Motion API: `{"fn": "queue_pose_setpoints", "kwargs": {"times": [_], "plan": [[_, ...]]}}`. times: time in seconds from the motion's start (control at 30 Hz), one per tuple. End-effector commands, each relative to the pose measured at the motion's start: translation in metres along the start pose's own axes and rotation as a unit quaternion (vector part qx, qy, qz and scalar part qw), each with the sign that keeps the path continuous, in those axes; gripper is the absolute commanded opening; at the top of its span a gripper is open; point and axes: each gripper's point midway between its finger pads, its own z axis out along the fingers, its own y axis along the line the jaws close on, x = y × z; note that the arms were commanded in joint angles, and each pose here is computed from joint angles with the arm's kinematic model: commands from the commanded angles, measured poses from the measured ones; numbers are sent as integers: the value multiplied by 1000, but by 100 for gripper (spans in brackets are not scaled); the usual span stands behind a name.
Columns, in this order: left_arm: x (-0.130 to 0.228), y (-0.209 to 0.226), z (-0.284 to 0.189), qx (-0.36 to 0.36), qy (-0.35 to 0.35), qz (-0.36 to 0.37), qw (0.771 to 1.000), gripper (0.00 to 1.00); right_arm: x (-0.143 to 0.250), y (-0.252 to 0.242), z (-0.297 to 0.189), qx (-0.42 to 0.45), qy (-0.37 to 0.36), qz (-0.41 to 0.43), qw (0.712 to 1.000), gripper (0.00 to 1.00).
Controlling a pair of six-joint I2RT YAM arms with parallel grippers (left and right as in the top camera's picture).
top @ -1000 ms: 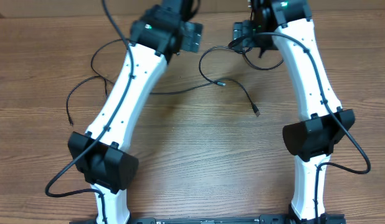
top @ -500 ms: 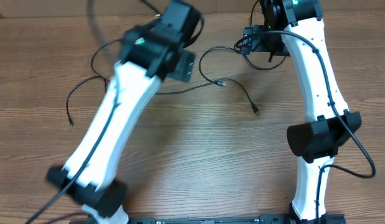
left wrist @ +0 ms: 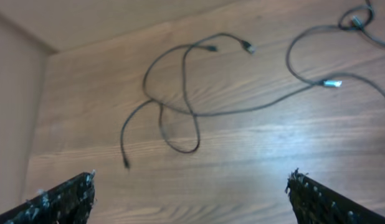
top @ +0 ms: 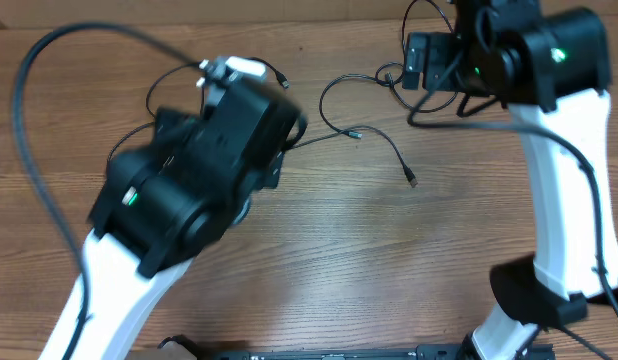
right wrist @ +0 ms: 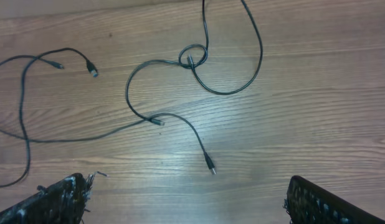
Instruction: Untangle cables
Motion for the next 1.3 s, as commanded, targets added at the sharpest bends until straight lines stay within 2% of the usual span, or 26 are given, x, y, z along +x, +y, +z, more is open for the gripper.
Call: {"fn": "queue_pose_setpoints", "kwargs": {"times": [0.0,0.17,0.3,0.5,0.57,0.73,0.97,1.27], "plan": [[31,29,-4,-46,-7,-55,997,100,16,-17,-8,28,7,9,1000,100],[81,33,23,-60,-6,-88,994,100,55,-65,-16,131,10,62,989,100],[104,25,46,-51,-23,-104,993,100,83,-72,-4,118,-10,78,990,100],[116,20,60,-49,-25,-106,993,100,118,-70,103,54,-28,74,995,100],[116,19,60,-49,-24,-105,993,100,113,-73,129,46,-42,88,994,100],[110,15,62,-44,-32,-113,992,100,68,-85,173,44,-109,121,986,100],[107,9,69,-49,-29,-109,992,100,68,-109,232,46,-86,127,987,100],[105,-4,90,-66,-9,-88,994,100,17,-131,250,-18,-142,135,980,100]]}}
